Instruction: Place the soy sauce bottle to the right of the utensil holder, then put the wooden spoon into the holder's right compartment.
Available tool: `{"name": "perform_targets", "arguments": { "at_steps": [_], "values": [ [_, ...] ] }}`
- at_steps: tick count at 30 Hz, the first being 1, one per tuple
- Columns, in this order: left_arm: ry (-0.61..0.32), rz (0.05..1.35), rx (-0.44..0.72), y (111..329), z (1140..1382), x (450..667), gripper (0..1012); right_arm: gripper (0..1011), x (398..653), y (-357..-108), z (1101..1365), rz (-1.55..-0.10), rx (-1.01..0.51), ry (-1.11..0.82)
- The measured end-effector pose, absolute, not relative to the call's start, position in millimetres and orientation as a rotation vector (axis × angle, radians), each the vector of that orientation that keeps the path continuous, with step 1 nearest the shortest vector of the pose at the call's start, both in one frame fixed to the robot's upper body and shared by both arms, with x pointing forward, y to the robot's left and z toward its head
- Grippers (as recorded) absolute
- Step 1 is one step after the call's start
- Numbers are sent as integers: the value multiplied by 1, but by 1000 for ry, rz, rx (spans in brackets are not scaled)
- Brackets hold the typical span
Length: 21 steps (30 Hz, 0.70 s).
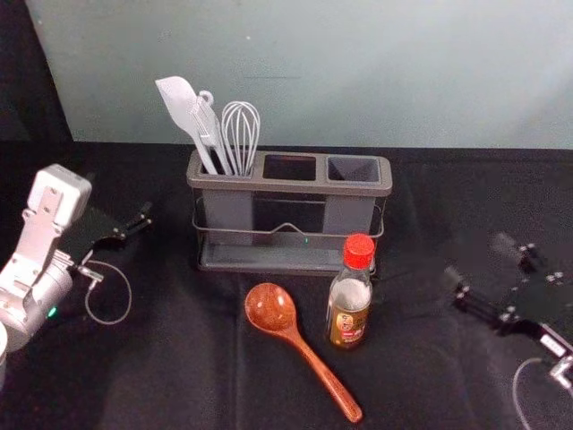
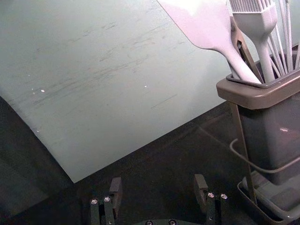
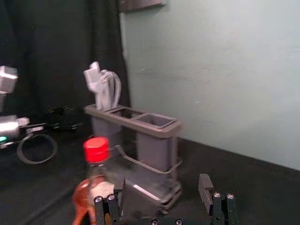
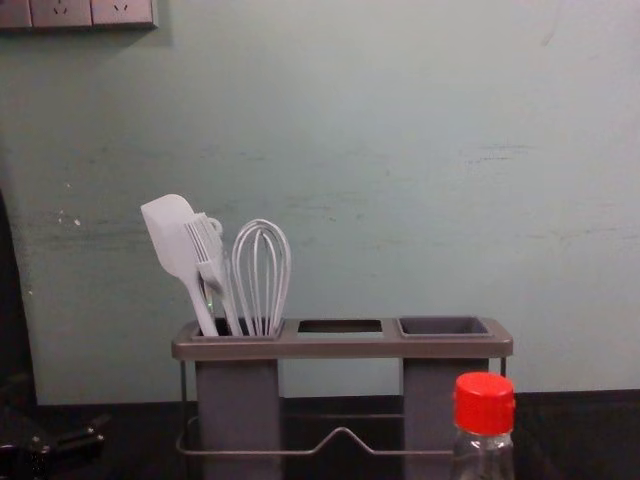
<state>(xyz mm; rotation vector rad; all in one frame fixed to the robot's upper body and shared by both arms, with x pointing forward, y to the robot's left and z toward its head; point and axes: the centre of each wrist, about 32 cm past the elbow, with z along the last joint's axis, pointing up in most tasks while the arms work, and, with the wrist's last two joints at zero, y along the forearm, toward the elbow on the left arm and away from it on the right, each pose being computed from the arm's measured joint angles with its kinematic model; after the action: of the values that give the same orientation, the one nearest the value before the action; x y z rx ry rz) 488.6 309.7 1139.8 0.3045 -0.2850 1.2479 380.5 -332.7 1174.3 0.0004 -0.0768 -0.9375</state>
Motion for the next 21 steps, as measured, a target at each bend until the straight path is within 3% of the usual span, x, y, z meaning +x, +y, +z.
{"name": "perform_targets", "arguments": {
  "at_steps": [21],
  "values": [
    [-285,1248,304,310,1140,489,1005,1000,404,-300,1174,-742,-40,50]
  ]
}}
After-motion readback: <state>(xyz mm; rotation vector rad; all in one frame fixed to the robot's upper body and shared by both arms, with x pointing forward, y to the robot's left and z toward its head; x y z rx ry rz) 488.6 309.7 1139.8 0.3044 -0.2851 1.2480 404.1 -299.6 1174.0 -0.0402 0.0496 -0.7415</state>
